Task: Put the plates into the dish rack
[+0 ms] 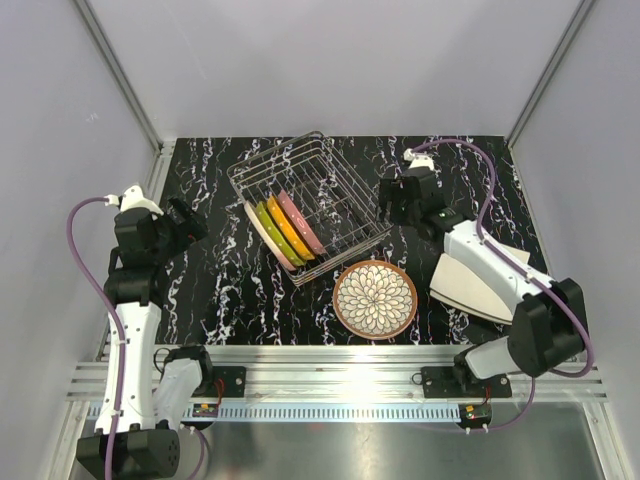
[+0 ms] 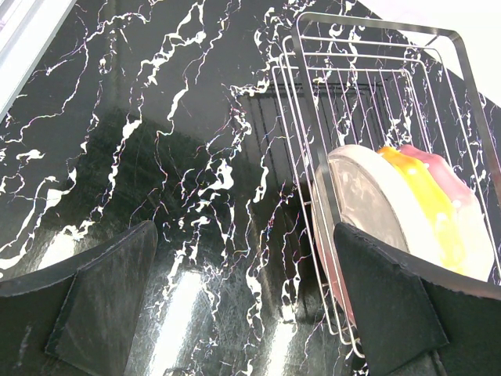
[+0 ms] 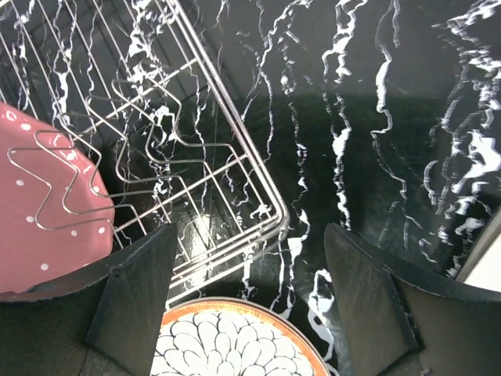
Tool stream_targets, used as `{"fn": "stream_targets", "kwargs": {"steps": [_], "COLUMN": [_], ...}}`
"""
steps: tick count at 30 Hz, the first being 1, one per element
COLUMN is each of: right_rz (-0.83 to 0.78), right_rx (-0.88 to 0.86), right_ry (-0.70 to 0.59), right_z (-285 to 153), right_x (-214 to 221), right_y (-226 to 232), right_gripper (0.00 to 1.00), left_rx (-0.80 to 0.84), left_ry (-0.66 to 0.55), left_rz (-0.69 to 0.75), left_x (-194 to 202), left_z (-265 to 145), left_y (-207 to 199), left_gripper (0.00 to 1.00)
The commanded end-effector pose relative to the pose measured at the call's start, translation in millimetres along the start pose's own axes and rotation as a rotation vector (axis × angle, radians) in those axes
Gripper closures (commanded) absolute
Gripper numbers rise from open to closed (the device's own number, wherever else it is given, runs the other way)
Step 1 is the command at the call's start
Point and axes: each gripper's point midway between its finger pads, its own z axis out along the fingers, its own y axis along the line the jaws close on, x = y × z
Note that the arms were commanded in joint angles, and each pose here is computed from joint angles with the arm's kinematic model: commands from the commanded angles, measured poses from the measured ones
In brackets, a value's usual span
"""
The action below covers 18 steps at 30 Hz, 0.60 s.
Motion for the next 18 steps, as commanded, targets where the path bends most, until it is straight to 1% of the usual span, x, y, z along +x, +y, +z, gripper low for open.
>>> {"fn": "stream_targets", "kwargs": {"steps": [1,2,8,13,16,18], "right_rz": [0.019,0.016,0.020,0.028,0.055,0.062], "right_rx": [-0.089,-0.114,-0.131,-0.163,-0.225,-0.254], "right_ry": [-0.018,-0.006,0.038,0.070,0.083,0.075], "right_z": [12.1,15.0,32.2,35.3,28.3,21.1], "right_x": [-10.6,-8.5,0.8,9.4,12.6,10.5], "right_y": [20.5,25.8,32.2,37.3,48.7,55.5], "right_gripper": [0.17,0.17,0.18,0.25,0.29,0.29], "left_rx": [0.023,0.023,0.021,0.020,0.017,0.015], "left_ry": [-0.036,-0.036,-0.028,-0.022,-0.026,-0.029], "left_rz": [0.001,0.003,0.002,0.007,0.010,0.010], "left_x": [-9.1,-9.3,-7.5,-5.4,-5.9,-6.0], "left_z": [2.7,2.8,4.5,5.4,4.4,3.9], "left_y": [-4.7,-4.9,-4.7,-5.1,-4.8,-4.5], "left_gripper": [0.01,0.01,0.01,0.01,0.01,0.01]}}
